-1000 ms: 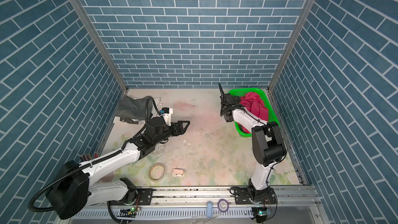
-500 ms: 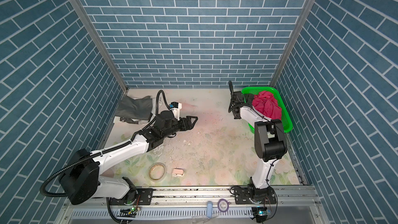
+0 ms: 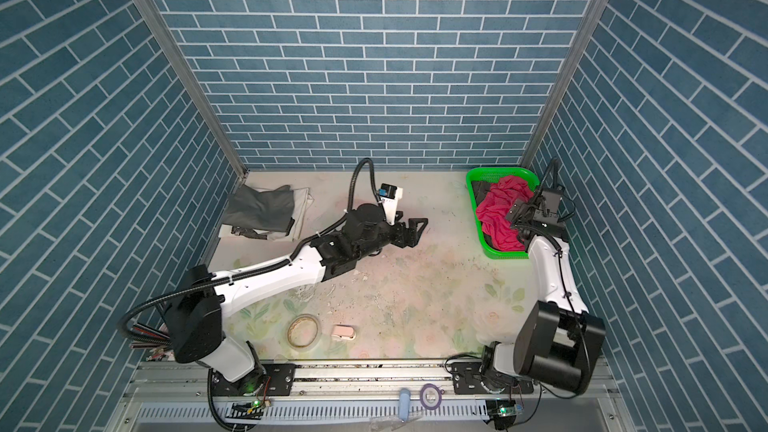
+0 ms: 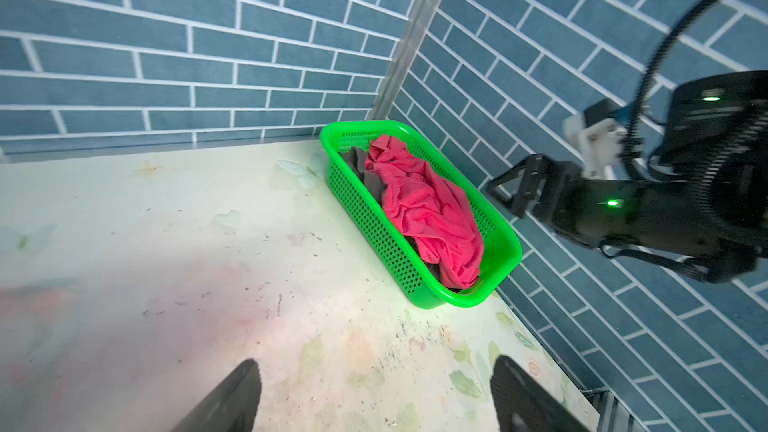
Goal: Fold and stack the t-shirts
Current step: 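Lift the magenta t-shirt out and drag it onto the table with the right gripper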
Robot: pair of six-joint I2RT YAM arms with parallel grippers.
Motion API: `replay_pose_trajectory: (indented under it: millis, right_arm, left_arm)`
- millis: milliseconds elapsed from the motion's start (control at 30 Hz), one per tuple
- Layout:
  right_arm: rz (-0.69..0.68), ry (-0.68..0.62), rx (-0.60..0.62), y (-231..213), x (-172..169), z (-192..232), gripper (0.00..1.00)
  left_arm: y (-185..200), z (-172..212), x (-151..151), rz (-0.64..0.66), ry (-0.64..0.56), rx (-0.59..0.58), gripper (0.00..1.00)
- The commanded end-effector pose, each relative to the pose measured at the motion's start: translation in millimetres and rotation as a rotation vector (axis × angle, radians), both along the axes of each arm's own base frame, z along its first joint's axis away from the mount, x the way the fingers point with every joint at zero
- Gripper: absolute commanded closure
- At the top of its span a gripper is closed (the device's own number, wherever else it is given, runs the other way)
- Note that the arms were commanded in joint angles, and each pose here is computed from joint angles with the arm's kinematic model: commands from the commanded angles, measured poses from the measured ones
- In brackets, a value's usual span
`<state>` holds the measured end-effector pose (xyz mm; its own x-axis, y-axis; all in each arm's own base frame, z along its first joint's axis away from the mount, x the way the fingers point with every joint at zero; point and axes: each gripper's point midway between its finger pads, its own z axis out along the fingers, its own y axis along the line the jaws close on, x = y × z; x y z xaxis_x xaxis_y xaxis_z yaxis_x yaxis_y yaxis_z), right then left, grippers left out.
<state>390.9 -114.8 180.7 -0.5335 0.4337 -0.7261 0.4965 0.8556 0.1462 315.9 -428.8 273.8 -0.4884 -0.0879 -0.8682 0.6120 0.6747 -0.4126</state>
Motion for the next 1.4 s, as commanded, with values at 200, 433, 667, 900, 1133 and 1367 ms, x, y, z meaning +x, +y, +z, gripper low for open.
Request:
replay_pose_trajectory:
  millis: [200, 433, 667, 900, 1133, 1367]
  right_arm:
    - [-0.01, 0.145, 0.186, 0.0, 23.6, -71.2, 0.39]
    - [0.061, -0.063, 0.142, 13.1, 27.2, 20.1, 0.9]
    - [0.175, -0.361, 0.087, 35.4, 13.4, 139.5, 1.0]
    - [0.559, -0.615, 0.047, 155.2, 4.2, 268.0, 1.0]
    - [1.13, -1.033, 0.159, 326.9, -96.7, 407.0, 0.98]
    - [0.945, -0.766, 0.249, 339.7, 4.6, 328.1, 0.91]
  left_arm:
    - [-33.7, -12.8, -22.4, -0.082, -0.023, 0.097, 0.12]
    - [-24.4, -9.4, -19.7, -0.051, -0.03, 0.12, 0.12]
    - [-4.6, 21.4, -6.2, -0.009, -0.048, 0.111, 0.12]
    - [65.8, 75.1, 8.8, 0.107, -0.094, -0.007, 0.12]
    - [157.2, 122.2, 7.7, 0.264, -0.152, -0.105, 0.12]
    - [223.8, 142.2, -6.4, 0.384, -0.194, -0.184, 0.12]
